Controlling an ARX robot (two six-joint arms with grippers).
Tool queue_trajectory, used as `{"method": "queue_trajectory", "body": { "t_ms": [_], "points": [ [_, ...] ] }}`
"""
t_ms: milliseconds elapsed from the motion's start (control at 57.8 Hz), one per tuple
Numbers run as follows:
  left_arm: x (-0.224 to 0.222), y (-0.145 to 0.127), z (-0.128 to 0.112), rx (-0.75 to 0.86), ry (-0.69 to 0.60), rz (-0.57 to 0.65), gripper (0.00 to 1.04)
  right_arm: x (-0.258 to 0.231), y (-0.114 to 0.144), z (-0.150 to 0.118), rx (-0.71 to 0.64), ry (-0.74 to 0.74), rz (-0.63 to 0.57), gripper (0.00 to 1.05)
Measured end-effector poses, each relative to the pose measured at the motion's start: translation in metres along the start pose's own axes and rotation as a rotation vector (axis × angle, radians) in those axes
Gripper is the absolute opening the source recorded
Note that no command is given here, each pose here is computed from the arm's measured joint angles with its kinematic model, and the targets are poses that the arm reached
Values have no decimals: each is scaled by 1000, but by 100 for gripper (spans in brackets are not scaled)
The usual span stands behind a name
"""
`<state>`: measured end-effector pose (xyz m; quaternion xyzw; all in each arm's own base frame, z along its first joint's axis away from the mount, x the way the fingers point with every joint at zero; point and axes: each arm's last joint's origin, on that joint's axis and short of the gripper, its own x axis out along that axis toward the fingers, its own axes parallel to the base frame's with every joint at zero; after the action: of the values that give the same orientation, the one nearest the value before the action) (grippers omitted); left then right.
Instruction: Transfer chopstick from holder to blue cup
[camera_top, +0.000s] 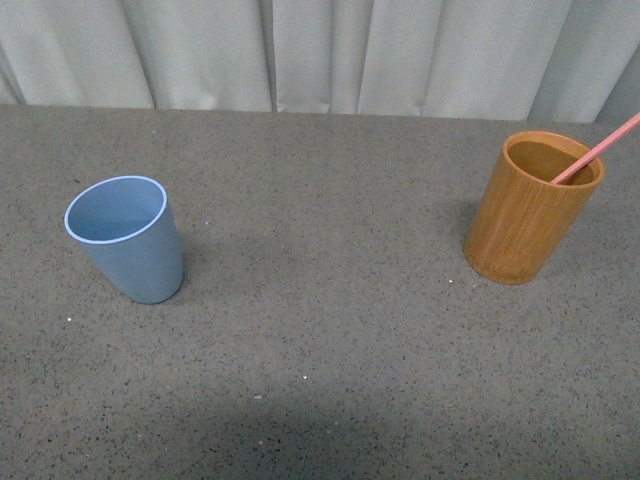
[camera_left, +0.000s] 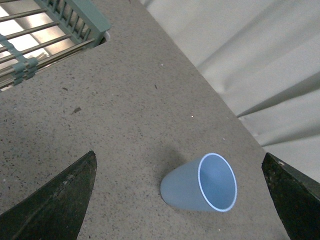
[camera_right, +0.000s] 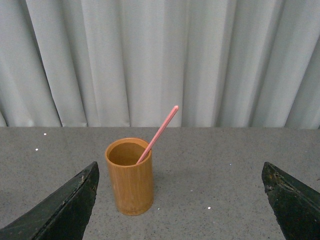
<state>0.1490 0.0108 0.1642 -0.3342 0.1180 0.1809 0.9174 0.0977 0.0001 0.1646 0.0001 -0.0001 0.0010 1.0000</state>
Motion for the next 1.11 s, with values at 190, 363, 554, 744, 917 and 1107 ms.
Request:
{"method": "queue_trajectory", "body": {
  "t_ms": [190, 363, 554, 744, 917, 1107],
  "points": [
    [33, -16, -1, 59, 83, 83, 98, 0, 0, 0, 0, 0, 0, 95],
    [55, -32, -14, 118, 185, 100, 98, 0, 0, 0, 0, 0, 0, 95],
    [70, -44, -32, 179, 259, 113, 98, 0, 0, 0, 0, 0, 0, 95],
    [82, -49, -43, 187, 295, 141, 98, 0, 0, 0, 0, 0, 0, 95],
    [95, -61, -50, 200, 308, 135, 98, 0, 0, 0, 0, 0, 0, 95],
    [102, -64, -57, 220, 327, 140, 98, 0, 0, 0, 0, 0, 0, 95]
  ]
}}
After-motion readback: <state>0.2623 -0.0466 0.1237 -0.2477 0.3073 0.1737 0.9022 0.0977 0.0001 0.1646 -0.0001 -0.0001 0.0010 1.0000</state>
